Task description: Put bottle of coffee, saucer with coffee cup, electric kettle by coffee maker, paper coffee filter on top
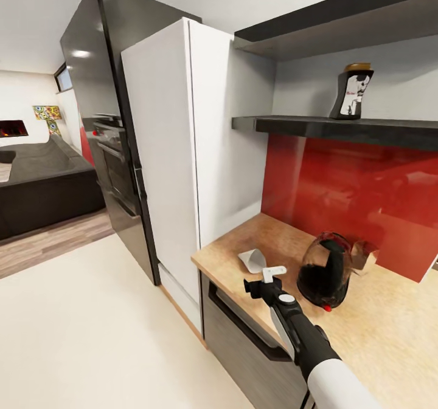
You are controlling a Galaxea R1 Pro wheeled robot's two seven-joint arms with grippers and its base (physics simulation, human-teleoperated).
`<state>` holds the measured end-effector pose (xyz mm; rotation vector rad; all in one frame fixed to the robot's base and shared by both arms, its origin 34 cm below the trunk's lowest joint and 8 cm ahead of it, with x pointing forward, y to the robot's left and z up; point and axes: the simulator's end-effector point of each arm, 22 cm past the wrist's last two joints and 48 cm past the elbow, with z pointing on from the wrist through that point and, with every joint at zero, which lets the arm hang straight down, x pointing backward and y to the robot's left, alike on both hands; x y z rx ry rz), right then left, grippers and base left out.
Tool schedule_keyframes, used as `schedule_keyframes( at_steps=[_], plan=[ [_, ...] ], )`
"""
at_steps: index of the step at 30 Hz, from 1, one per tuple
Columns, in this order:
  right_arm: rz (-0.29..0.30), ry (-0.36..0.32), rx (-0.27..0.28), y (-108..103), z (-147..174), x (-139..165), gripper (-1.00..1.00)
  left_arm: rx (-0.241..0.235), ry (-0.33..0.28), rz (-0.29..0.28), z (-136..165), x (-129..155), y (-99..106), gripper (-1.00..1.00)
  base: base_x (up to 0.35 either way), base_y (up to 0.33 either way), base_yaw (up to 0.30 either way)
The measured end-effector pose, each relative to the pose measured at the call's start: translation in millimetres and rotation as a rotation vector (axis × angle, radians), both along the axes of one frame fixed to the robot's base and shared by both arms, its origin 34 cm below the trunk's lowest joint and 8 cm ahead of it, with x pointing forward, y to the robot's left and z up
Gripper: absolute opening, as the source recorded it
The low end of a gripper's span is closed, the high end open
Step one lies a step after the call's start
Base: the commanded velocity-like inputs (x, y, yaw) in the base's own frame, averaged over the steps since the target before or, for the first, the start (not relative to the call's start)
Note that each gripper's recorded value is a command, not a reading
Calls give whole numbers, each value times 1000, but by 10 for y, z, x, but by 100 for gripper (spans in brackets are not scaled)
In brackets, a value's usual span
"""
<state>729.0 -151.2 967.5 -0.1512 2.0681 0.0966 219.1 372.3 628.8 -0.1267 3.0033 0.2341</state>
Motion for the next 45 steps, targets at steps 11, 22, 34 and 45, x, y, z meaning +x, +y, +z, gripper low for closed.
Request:
schedule_keyframes(
  at_steps=[11,22,34,45],
  plan=[
    [1,5,-4,-7,-28,-12,100,1,2,0,2,-6,10,100,131,53,0],
    [2,42,-8,-12,-198,-78,100,-1,5,1,-2,-19,0,100,166,16,0],
    [3,46,-10,-11,-217,-88,100,1,7,2,-2,-36,11,100,122,101,0],
    [3,65,-11,-13,-299,-124,100,1,17,2,-10,-115,5,100,31,102,0]
  ],
)
